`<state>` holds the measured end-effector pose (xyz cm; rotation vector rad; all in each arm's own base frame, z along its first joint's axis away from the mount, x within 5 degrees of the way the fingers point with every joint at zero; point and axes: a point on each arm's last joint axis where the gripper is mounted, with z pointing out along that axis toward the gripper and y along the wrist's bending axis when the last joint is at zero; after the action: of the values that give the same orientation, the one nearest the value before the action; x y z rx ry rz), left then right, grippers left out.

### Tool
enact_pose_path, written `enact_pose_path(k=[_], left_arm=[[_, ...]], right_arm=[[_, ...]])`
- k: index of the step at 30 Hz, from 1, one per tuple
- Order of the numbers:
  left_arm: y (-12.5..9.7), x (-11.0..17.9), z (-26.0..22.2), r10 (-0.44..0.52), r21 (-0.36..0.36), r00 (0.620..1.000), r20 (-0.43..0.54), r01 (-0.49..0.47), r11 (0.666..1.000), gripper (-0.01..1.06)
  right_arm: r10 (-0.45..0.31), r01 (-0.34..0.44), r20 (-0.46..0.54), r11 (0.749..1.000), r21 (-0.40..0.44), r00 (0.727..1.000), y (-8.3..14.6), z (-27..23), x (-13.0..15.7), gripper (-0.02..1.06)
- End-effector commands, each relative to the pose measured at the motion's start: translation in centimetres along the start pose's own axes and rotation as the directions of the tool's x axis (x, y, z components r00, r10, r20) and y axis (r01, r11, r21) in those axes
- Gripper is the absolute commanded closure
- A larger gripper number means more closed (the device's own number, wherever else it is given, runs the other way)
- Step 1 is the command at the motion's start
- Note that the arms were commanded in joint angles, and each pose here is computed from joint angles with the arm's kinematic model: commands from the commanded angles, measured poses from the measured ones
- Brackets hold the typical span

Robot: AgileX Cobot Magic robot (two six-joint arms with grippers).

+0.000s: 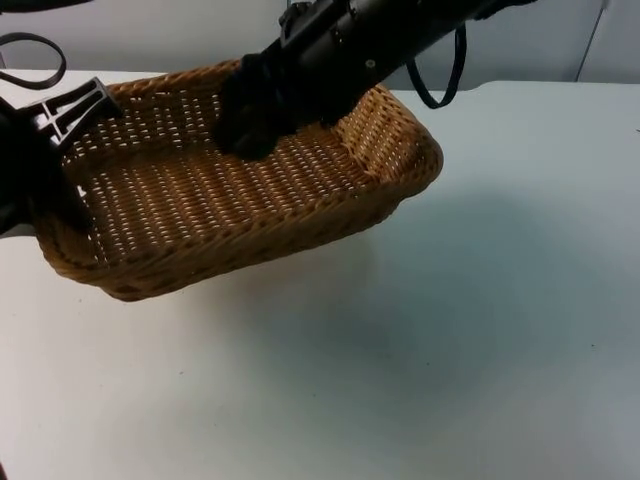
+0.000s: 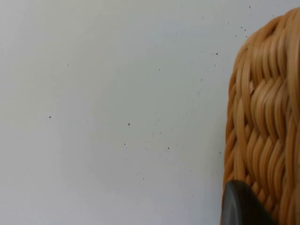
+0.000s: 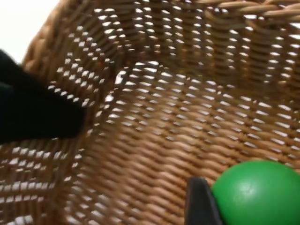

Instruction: Pick up the basket with the left hand and place the ball into the basket with the right hand.

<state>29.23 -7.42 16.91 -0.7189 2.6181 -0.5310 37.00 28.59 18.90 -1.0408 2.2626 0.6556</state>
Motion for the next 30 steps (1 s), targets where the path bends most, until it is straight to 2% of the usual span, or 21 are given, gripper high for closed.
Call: enact_pose_path(k=[1, 7, 10, 14, 20, 23, 26, 27, 30], left_arm=[[-0.5, -0.3, -0.3, -0.012, 0.027, 0.999, 0.035, 0.011, 1.0, 1.05], [-0.5, -0.3, -0.3, -0.012, 0.027, 0.999, 0.035, 0.011, 1.0, 1.05], [-0.5, -0.3, -0.3, -0.012, 0.027, 0.999, 0.035, 0.011, 1.0, 1.05], [-0.5, -0.3, -0.3, -0.012, 0.027, 0.999, 0.035, 0.011, 1.0, 1.05], [-0.5, -0.3, -0.3, -0.012, 0.027, 0.999, 0.035, 0.011, 1.0, 1.05], [-0.5, -0.3, -0.3, -0.012, 0.027, 0.999, 0.035, 0.011, 1.0, 1.05], [-0.5, -0.3, -0.3, -0.012, 0.027, 0.999, 0.035, 0.011, 1.0, 1.05], [-0.5, -0.3, -0.3, -0.012, 0.027, 0.999, 0.035, 0.011, 1.0, 1.05], [-0.5, -0.3, -0.3, -0.012, 0.027, 0.999, 0.035, 0.011, 1.0, 1.05]], right_arm=[[-0.029, 0.029, 0.02, 0.999, 0.017, 0.999, -0.1, 0.2, -0.2, 1.05], [-0.039, 0.038, 0.026, 0.998, 0.042, 0.999, -0.6, 1.0, 0.1, 1.04], [-0.042, 0.041, 0.022, 0.998, 0.043, 0.999, -0.7, 1.3, 0.3, 1.0], [-0.037, 0.036, 0.022, 0.998, 0.047, 0.999, -0.8, 1.6, 0.4, 0.89], [-0.017, 0.013, 0.052, 0.998, 0.062, 0.999, -1.0, 1.6, 0.2, 0.81], [-0.022, 0.017, 0.065, 0.997, 0.079, 0.998, -1.1, 1.6, 0.0, 0.71], [-0.021, 0.014, 0.081, 0.995, 0.095, 0.997, -1.3, 1.6, -0.1, 0.49], [-0.021, 0.014, 0.081, 0.995, 0.095, 0.997, -1.3, 1.6, -0.1, 0.49], [0.007, -0.016, 0.097, 0.996, 0.088, 0.995, -1.2, 1.6, -0.2, 0.37]])
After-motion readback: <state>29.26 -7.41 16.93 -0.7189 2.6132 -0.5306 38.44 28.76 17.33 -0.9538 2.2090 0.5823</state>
